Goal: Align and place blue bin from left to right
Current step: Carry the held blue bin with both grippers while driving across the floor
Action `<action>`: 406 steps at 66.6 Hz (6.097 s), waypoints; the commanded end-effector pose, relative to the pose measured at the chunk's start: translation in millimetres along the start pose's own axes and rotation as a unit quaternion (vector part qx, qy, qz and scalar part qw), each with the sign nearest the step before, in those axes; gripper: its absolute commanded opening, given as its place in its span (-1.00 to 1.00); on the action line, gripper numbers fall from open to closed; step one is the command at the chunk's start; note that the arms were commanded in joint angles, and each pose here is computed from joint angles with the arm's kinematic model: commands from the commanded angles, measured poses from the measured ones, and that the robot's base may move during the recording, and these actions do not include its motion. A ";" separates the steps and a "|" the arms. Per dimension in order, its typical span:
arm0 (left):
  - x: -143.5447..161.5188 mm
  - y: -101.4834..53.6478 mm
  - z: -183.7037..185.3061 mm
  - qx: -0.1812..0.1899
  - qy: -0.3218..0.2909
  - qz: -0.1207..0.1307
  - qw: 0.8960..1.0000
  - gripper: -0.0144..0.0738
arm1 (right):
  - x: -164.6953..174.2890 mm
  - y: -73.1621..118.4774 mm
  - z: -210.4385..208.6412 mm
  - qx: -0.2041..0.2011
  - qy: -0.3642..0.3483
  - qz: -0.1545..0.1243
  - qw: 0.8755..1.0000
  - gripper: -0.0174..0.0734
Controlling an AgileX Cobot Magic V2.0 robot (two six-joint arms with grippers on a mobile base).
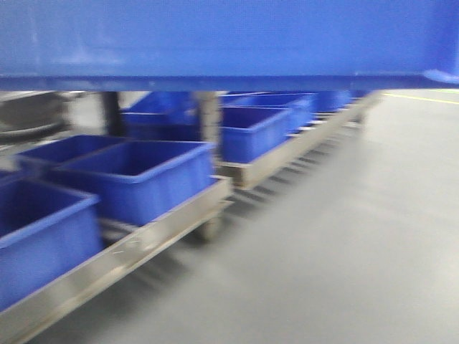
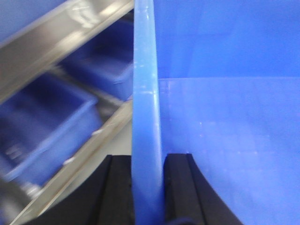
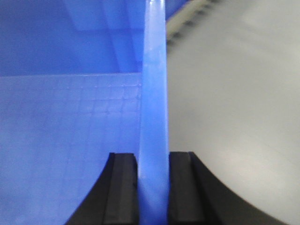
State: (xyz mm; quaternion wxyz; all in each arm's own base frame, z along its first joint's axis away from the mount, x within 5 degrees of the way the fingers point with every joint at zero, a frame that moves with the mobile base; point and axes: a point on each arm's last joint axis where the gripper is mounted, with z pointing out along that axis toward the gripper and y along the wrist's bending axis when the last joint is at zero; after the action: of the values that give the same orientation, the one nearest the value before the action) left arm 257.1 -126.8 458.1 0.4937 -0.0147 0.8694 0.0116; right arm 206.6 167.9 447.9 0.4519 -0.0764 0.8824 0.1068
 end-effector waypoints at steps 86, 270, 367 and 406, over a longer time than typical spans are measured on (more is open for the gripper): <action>-10.6 0.5 -8.5 0.014 -0.049 0.005 0.999 -0.92 | -11.3 1.2 -10.8 -0.022 -0.051 -0.008 0.998 -0.79; -12.3 -1.1 -8.7 0.022 -0.058 0.006 0.998 -0.92 | -12.0 1.8 -10.9 -0.025 -0.055 -0.008 0.998 -0.79; -12.7 -0.6 -8.8 0.020 -0.061 0.008 0.998 -0.92 | -12.2 1.9 -10.9 -0.026 -0.056 -0.008 0.998 -0.79; -12.7 -0.6 -8.8 0.020 -0.061 0.008 0.998 -0.92 | -19.1 8.1 -12.5 -0.060 -0.095 -0.009 0.994 -0.79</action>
State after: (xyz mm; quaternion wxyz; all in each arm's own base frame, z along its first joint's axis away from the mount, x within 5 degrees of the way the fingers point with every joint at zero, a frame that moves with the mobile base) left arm 258.4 -126.8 460.3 0.5057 -0.0099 0.8625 0.0143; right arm 208.7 170.0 451.8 0.4732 -0.0825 0.8693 0.1165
